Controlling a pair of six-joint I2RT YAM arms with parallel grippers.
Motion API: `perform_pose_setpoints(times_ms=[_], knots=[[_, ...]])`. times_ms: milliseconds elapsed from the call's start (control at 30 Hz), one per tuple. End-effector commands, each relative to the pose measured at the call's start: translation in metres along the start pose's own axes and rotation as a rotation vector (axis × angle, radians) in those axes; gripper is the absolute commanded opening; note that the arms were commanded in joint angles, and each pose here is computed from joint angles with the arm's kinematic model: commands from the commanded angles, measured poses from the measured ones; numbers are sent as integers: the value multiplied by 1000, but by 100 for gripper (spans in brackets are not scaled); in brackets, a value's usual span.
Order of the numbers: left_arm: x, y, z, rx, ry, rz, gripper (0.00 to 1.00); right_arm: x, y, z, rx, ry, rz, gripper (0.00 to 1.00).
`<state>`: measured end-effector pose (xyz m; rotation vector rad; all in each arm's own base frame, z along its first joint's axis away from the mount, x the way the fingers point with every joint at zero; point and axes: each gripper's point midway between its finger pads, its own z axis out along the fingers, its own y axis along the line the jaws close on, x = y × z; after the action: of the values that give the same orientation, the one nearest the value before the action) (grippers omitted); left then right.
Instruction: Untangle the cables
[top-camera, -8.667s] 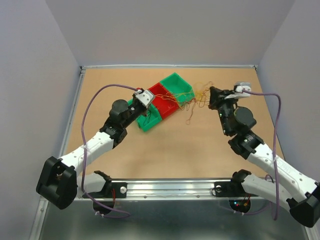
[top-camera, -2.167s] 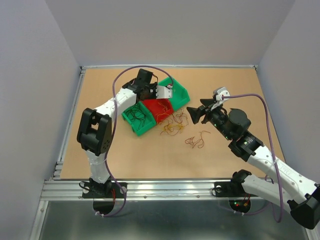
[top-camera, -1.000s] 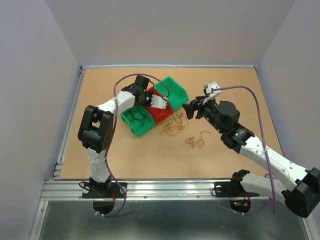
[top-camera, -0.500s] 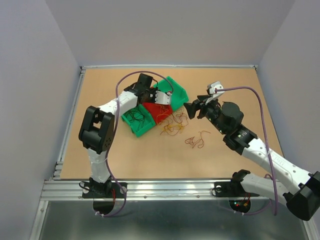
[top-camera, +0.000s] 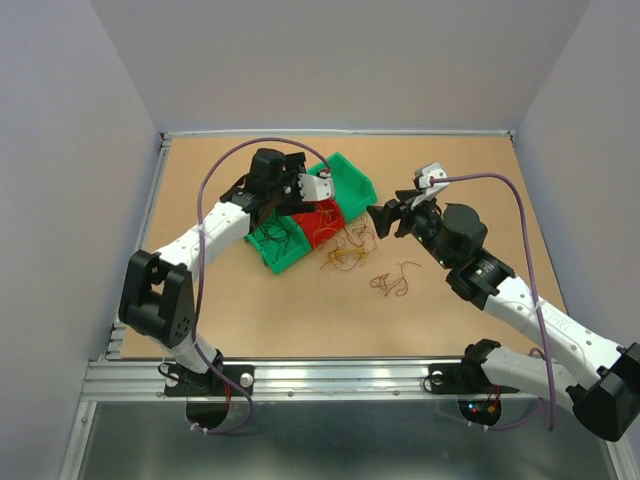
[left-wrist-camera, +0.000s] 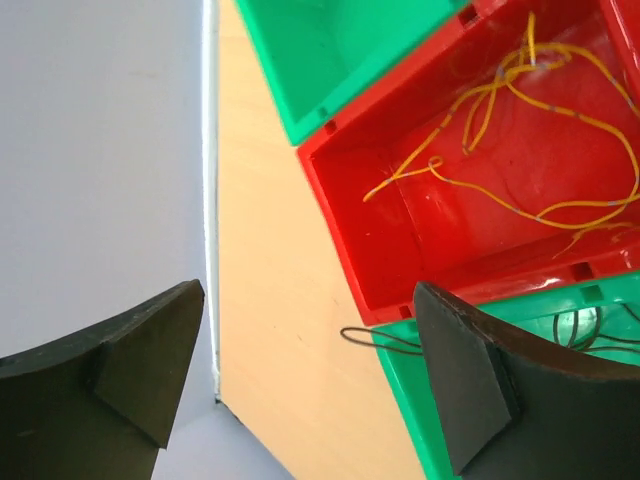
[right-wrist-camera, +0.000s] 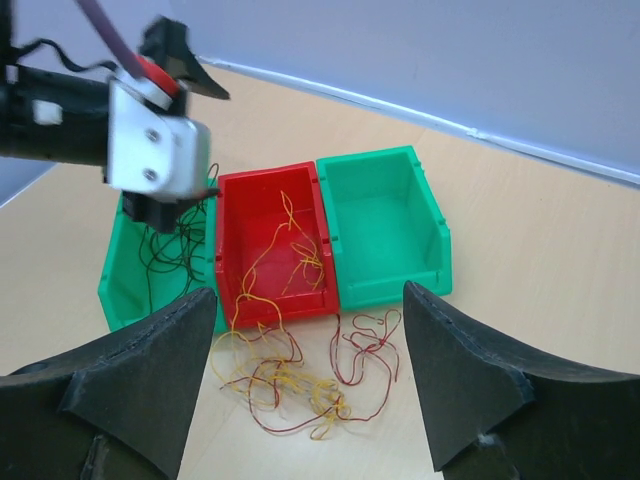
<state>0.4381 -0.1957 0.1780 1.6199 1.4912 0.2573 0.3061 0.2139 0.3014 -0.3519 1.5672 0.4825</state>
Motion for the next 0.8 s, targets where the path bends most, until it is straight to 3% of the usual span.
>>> perform_pose_setpoints(times_ms=[0,33,167,267,300,333,367,400,467,500,600,633,767], knots=[[-39,54,-55,-287,-185,-232,99,-40,2,-3,-12,-102,-2,80],[-47,66,-67,-353,-242,-346,99,-39,4,-3,-19,-99,-6,83],[-75,61,-102,-367,-464,-543,99,-24,19,5,-108,-27,-42,87],[-70,46,-92,-347,-492,-765,99,-22,19,13,-101,-14,-40,86],[-75,44,-87,-301,-496,-753,98,-20,21,13,-114,-10,-48,86],[-92,12,-82,-97,-523,-712,97,-17,22,13,-122,-2,-53,86],[-99,8,-85,-54,-564,-669,92,-15,22,14,-121,2,-53,86],[-108,16,-105,-98,-620,-686,88,-10,32,12,-183,17,-54,86],[-106,15,-121,-255,-687,-664,88,11,44,16,-260,81,-83,86],[-96,20,-140,-396,-721,-658,99,23,54,15,-327,117,-85,86],[-74,17,-156,-544,-736,-694,99,63,62,28,-379,221,-83,77],[-69,15,-156,-562,-731,-717,99,72,61,33,-376,245,-84,65],[-64,16,-141,-531,-670,-735,99,116,43,63,-275,367,-106,56]])
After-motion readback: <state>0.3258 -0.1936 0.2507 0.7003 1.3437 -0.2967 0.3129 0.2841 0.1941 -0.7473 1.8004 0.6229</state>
